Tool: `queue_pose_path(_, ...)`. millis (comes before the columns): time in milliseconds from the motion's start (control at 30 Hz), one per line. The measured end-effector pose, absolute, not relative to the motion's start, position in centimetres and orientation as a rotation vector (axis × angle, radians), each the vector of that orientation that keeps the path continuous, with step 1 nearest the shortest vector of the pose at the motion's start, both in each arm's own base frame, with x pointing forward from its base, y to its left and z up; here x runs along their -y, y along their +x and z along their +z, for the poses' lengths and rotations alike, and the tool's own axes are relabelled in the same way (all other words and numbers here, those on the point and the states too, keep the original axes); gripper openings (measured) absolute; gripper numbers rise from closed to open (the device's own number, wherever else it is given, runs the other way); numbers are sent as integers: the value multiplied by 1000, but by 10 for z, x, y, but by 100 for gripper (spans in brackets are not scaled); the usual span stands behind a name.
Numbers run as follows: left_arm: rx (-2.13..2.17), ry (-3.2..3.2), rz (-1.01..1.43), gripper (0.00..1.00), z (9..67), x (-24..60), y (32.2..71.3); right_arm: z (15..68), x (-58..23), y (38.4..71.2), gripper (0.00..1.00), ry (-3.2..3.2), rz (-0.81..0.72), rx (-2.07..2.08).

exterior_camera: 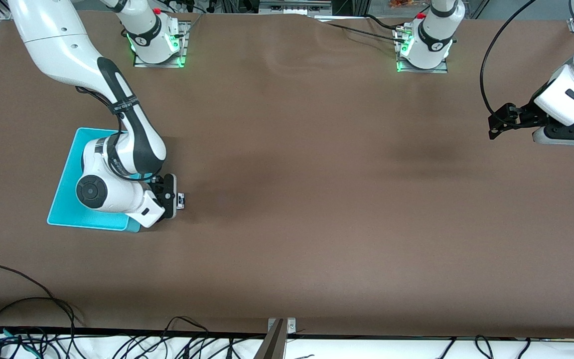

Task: Wind and store white jeep toy

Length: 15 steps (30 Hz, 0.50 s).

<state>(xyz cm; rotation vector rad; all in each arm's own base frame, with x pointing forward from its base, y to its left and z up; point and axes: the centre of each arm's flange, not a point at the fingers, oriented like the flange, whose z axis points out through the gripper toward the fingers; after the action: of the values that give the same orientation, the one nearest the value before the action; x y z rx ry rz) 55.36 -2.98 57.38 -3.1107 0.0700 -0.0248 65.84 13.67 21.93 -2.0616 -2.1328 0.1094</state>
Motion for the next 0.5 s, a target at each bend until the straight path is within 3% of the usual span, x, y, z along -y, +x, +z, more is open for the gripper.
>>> queue_pose_path(500,-72,-3110,-2,100,569,30,553,289,-144,673,48,-2105,-38,2191)
